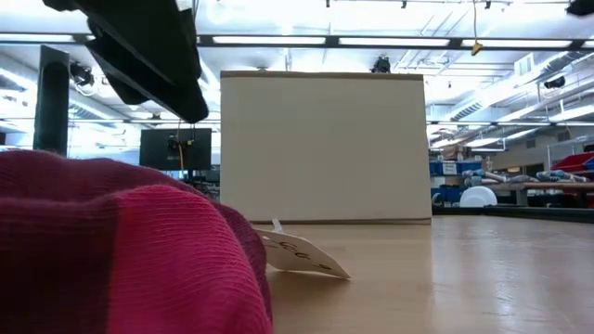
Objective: Sort clothes
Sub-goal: Put the red sock into the laundry organizer
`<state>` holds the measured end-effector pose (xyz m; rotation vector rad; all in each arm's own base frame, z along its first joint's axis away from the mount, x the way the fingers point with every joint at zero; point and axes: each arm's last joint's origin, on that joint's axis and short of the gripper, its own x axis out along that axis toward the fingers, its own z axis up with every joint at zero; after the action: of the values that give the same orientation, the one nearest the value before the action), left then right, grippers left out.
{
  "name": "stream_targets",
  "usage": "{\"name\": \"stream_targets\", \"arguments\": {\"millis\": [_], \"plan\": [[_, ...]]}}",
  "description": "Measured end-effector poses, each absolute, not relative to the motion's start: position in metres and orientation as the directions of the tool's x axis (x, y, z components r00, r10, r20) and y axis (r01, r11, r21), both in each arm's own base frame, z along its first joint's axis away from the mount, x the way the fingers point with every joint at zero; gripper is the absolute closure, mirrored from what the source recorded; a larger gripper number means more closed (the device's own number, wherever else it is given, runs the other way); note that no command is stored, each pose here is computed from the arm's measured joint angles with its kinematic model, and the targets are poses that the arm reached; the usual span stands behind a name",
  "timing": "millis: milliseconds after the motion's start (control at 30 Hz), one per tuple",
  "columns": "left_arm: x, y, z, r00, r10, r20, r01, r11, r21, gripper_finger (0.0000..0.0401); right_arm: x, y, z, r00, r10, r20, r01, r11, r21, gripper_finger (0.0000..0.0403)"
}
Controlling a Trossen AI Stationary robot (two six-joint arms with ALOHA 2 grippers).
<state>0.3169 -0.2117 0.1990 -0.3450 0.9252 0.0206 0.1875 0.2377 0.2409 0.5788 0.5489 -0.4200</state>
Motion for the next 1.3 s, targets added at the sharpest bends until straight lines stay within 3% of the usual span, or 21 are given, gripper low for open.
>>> {"name": "stream_targets", "arguments": {"millis": [200, 367, 567, 667, 800, 967, 1300], "plan": [[0.316, -0.213, 0.198, 0.604, -0.132, -0.786, -0.156, 0.947, -0.279, 0.0224, 0.185, 0.234, 0.231, 0.76, -0.228, -0.609, 0.537, 0.747, 0.392, 0.0239], [0.322, -0.219, 0.176, 0.583, -0.111, -0.805, -0.173, 0.951, -0.257, 0.0223, 0.185, 0.235, 0.231, 0.762, -0.221, -0.609, 0.536, 0.743, 0.401, 0.0239], [0.328, -0.228, 0.14, 0.496, -0.185, -0.848, -0.195, 0.928, -0.316, 0.0228, 0.185, 0.235, 0.231, 0.76, -0.217, -0.612, 0.536, 0.743, 0.402, 0.0239], [0.331, -0.227, 0.135, 0.48, -0.202, -0.854, -0.221, 0.914, -0.34, 0.0265, 0.185, 0.235, 0.231, 0.759, -0.217, -0.614, 0.536, 0.743, 0.401, 0.0239], [0.334, -0.218, 0.138, 0.468, -0.199, -0.861, -0.206, 0.923, -0.325, 0.0374, 0.185, 0.235, 0.231, 0.758, -0.215, -0.616, 0.536, 0.743, 0.401, 0.0239], [0.338, -0.199, 0.171, 0.473, -0.167, -0.865, -0.186, 0.941, -0.283, 0.0396, 0.185, 0.235, 0.231, 0.757, -0.213, -0.618, 0.537, 0.742, 0.402, 0.0239], [0.339, -0.15, 0.285, 0.605, -0.013, -0.796, -0.15, 0.98, -0.13, 0.04, 0.185, 0.235, 0.231, 0.756, -0.215, -0.618, 0.534, 0.748, 0.394, 0.0239]]}}
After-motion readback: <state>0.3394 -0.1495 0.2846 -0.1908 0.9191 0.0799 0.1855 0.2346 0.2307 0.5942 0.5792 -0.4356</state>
